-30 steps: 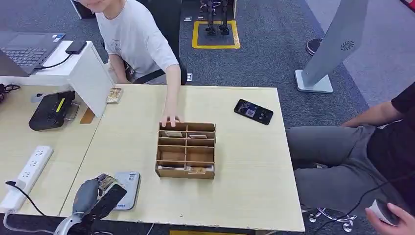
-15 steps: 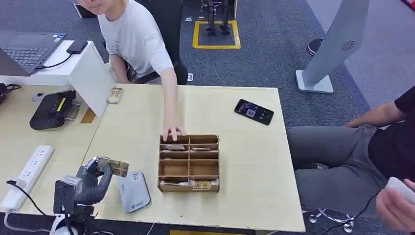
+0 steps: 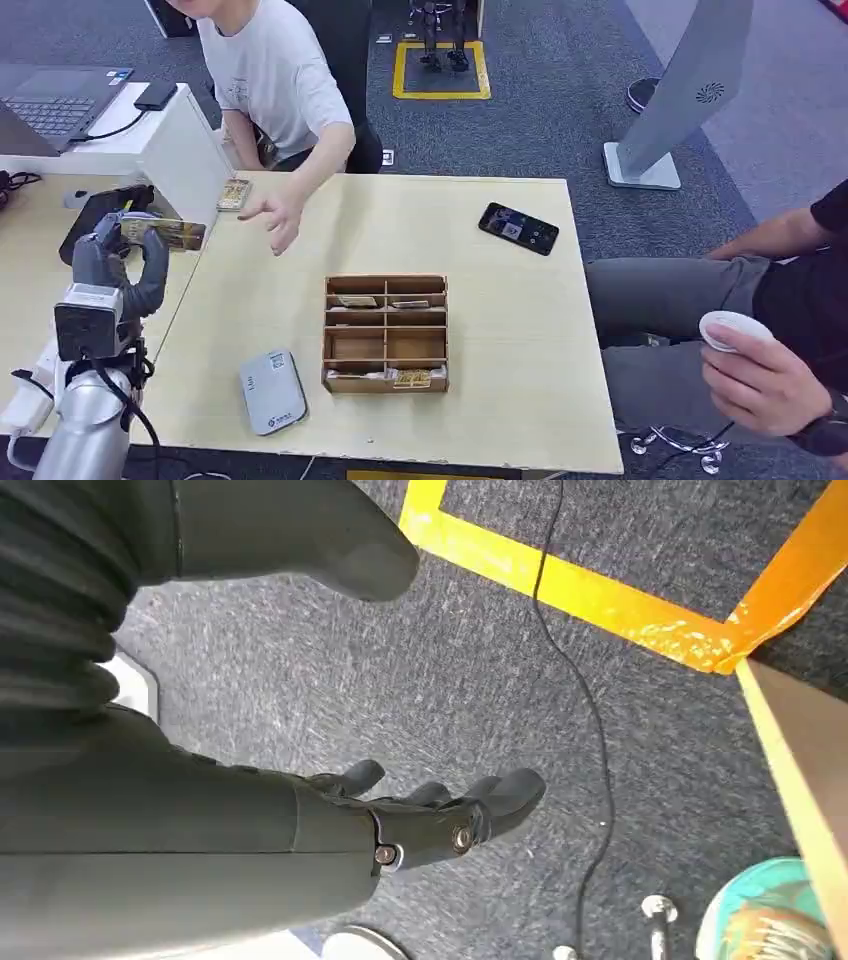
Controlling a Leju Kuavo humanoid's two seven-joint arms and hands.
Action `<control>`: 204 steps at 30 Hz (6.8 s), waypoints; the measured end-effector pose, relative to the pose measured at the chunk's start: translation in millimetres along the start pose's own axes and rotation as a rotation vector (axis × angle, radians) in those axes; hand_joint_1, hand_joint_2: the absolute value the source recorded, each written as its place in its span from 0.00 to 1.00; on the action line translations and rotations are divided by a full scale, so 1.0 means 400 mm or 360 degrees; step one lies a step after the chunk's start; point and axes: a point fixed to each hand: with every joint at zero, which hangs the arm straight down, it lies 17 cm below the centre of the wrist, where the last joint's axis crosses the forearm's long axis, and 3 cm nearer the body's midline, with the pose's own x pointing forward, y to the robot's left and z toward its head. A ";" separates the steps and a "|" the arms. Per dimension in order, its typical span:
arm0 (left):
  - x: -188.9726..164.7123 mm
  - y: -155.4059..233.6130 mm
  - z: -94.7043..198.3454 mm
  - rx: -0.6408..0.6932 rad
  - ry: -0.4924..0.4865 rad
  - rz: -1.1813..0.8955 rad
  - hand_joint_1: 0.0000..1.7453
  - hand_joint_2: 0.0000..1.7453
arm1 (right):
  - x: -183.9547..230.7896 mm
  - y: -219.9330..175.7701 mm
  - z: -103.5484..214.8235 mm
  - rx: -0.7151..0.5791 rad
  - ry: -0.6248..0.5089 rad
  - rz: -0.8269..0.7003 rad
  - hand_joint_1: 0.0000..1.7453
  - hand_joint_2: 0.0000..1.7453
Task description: Pass the card to the sensor for recognition and then transmit it.
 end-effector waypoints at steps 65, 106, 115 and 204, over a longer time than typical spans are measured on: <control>0.277 -0.456 0.347 -0.1240 -0.0555 -0.0255 0.00 1.00 | -0.029 0.009 0.008 0.0026 0.0022 0.0034 0.00 1.00; 0.047 -0.521 0.461 -0.1139 -0.0291 -0.0881 0.00 1.00 | -0.020 -0.011 -0.002 0.0014 0.0027 0.0044 0.00 1.00; 0.042 -0.535 0.500 -0.1210 -0.0238 -0.0805 0.00 1.00 | -0.026 -0.004 0.001 0.0020 0.0044 0.0035 0.00 1.00; 0.067 -0.540 0.468 -0.1307 -0.0097 -0.0192 1.00 1.00 | 0.005 -0.010 -0.007 0.0014 0.0008 0.0035 0.00 1.00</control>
